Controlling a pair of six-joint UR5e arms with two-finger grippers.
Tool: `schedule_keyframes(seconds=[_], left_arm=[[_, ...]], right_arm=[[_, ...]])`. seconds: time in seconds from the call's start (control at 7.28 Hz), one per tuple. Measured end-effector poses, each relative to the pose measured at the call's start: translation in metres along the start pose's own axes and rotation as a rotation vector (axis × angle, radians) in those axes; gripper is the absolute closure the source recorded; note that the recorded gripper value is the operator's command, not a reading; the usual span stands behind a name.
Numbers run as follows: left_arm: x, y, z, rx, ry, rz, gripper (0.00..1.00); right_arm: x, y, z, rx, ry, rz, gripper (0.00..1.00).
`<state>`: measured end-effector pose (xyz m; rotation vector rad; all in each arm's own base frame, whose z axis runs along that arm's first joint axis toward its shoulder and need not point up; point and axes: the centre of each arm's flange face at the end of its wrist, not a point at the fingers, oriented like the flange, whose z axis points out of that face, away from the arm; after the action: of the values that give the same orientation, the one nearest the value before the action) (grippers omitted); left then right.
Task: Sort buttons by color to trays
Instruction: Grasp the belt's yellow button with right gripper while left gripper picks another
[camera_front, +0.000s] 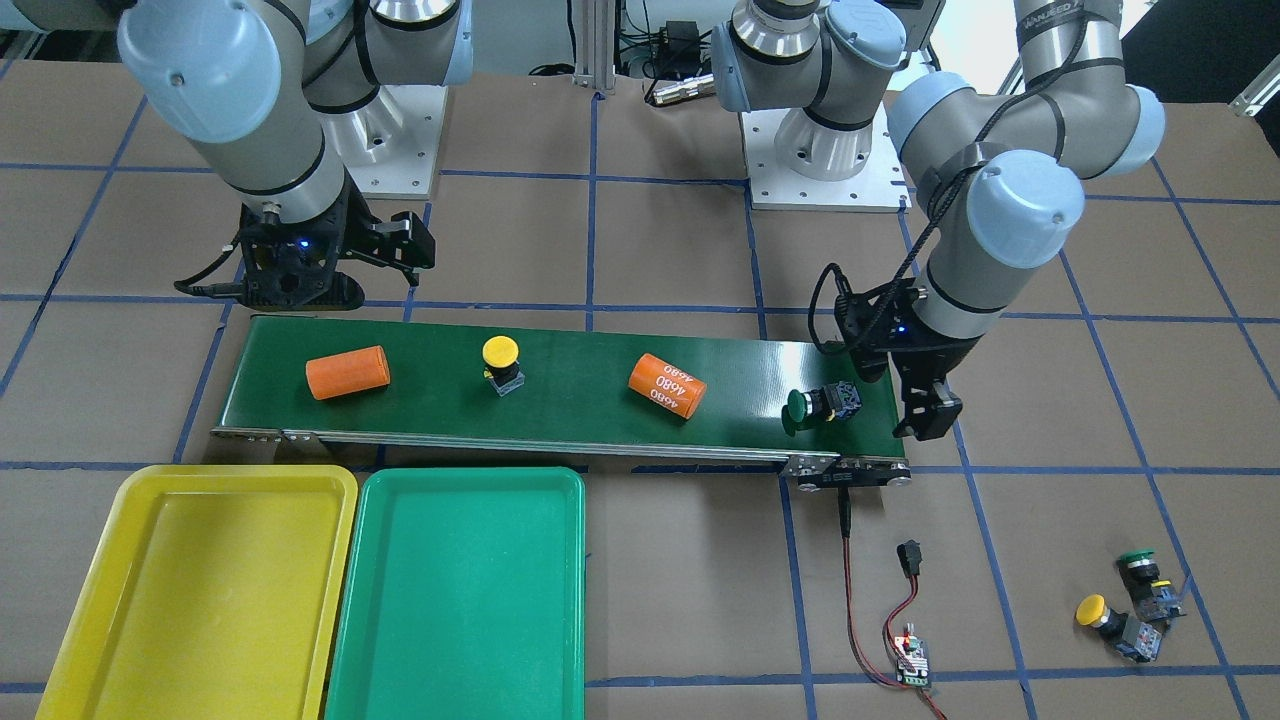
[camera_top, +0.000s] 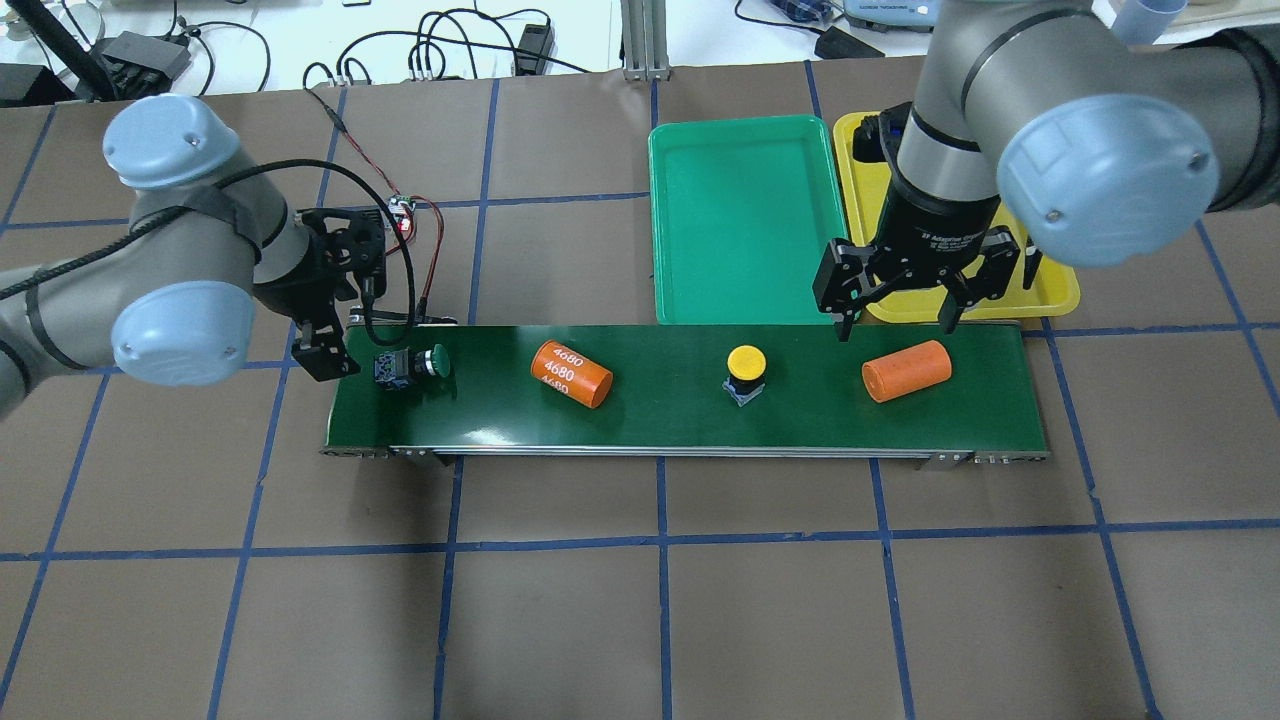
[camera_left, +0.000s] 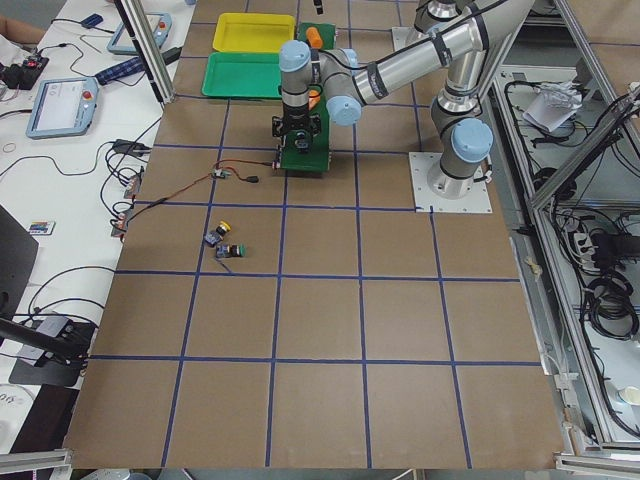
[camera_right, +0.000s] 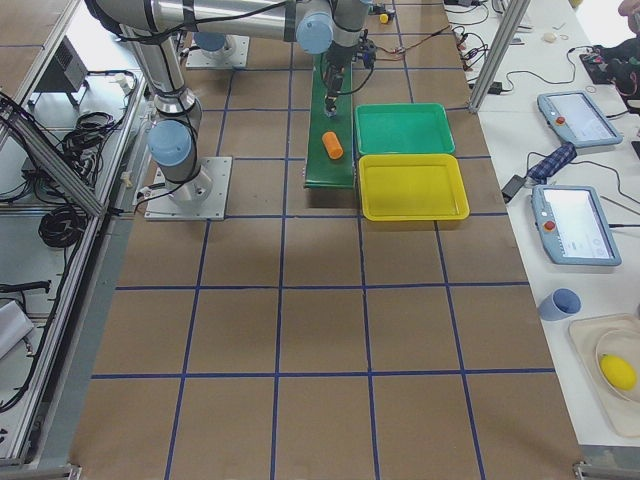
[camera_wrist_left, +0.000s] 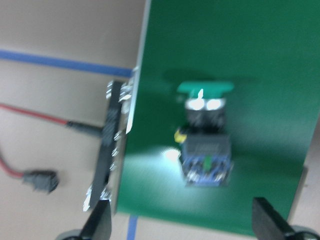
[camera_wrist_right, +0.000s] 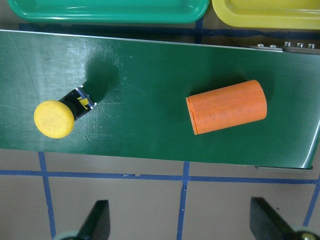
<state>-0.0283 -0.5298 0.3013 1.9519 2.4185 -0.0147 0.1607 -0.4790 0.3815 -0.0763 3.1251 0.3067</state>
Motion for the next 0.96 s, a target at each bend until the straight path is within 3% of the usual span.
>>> schedule_keyframes(seconds=[0.14, 0.41, 0.69, 0.96], left_arm=[[-0.032, 0.032, -0.011, 0.002, -0.013, -0.046, 0.00], [-0.110, 0.076, -0.013, -0.002, -0.045, 0.020, 0.00], [-0.186, 0.125, 0.010, -0.014, -0.064, 0.088, 0.00], [-0.240, 0.184, 0.049, -0.005, -0.046, 0.090, 0.00]], right_arm=[[-0.001, 0.001, 0.020, 0.009, 0.003, -0.005, 0.00], [0.002, -0.001, 0.040, 0.022, 0.004, -0.017, 0.00], [0.006, -0.006, 0.042, 0.045, 0.004, -0.037, 0.00], [0.006, -0.009, 0.040, 0.071, -0.002, -0.028, 0.00]])
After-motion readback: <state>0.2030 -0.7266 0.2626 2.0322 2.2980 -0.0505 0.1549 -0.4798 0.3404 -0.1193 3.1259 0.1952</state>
